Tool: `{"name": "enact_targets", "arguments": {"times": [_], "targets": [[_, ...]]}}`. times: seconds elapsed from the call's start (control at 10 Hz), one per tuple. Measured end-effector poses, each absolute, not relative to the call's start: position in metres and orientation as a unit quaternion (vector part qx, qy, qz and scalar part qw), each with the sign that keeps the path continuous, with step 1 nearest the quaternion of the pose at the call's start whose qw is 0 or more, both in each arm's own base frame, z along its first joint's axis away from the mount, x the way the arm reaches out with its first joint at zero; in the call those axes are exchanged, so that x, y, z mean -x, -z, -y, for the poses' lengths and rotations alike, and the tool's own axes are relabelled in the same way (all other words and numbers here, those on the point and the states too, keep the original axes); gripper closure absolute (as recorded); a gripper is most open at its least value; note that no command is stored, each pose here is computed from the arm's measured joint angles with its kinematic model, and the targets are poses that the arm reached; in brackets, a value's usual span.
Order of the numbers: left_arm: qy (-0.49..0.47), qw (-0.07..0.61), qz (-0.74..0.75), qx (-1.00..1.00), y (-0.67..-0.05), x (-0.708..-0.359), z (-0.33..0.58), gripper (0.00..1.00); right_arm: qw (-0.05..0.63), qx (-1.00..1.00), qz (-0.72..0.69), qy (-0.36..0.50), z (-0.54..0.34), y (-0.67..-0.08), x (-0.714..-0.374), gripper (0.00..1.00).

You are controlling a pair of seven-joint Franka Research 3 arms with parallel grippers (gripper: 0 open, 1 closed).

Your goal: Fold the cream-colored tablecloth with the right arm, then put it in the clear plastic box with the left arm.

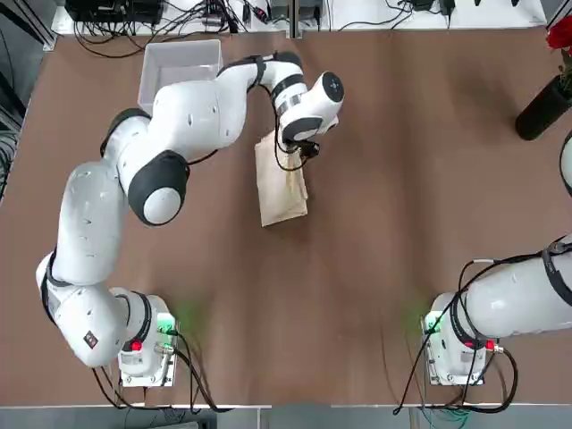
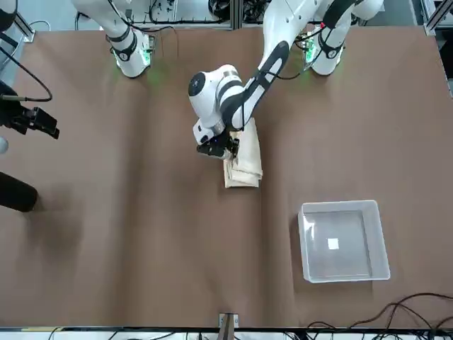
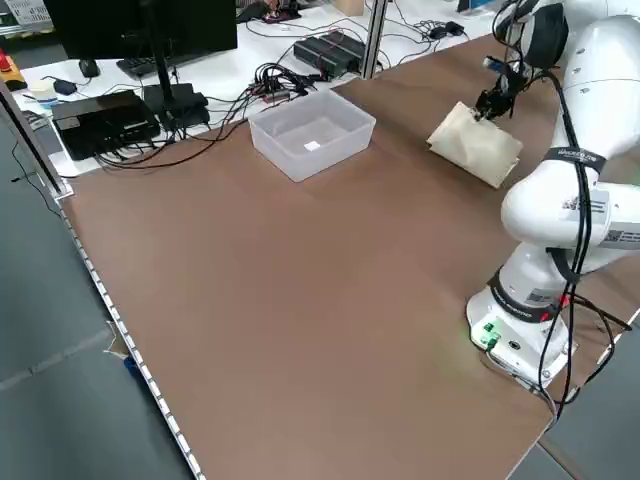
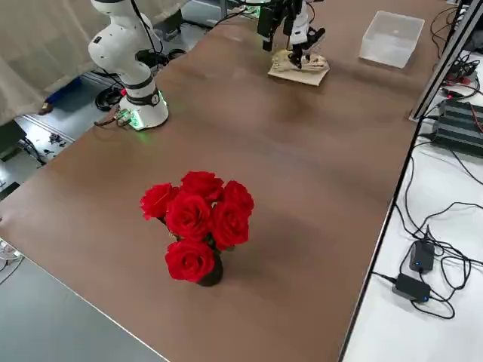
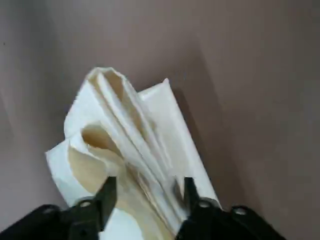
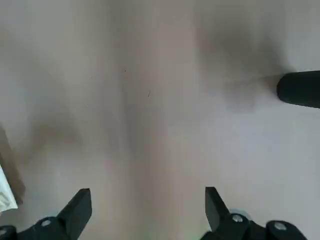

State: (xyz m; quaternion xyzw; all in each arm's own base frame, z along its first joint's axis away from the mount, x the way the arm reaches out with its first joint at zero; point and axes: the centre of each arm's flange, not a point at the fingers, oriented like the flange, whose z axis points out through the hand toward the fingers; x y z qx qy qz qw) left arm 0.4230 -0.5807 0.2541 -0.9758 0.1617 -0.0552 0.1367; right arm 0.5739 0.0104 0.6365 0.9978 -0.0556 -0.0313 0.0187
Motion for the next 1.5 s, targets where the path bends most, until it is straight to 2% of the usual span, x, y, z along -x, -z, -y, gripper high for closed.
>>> {"name": "enact_targets", "arguments": {"times": [0.2, 0.3, 0.5, 0.8, 1.0, 1.3, 1.5], "targets": [[0.055, 0.092, -0.135, 0.985, -0.282, -0.436, 0.589, 0.02, 0.019, -0.998, 0.055, 0.031, -0.011, -0.636, -0.574, 0.00], [0.051, 0.069, -0.119, 0.989, -0.300, -0.443, 0.591, 0.00, 0.018, -0.998, 0.055, 0.031, -0.011, -0.636, -0.574, 0.00], [0.033, 0.032, -0.080, 0.996, -0.335, -0.463, 0.576, 0.00, 0.018, -0.998, 0.054, 0.030, -0.012, -0.636, -0.575, 0.00], [-0.019, -0.016, -0.034, 0.999, -0.361, -0.519, 0.497, 0.00, 0.018, -0.998, 0.054, 0.030, -0.012, -0.636, -0.575, 0.00], [-0.039, -0.076, -0.018, 0.996, -0.379, -0.543, 0.438, 0.00, 0.018, -0.998, 0.054, 0.029, -0.012, -0.636, -0.575, 0.00], [-0.028, -0.167, -0.016, 0.985, -0.365, -0.542, 0.368, 0.00, 0.018, -0.998, 0.056, 0.029, -0.010, -0.636, -0.575, 0.00], [0.015, -0.215, -0.021, 0.976, -0.318, -0.514, 0.365, 0.00, 0.018, -0.998, 0.059, 0.026, -0.007, -0.637, -0.575, 0.00]]}}
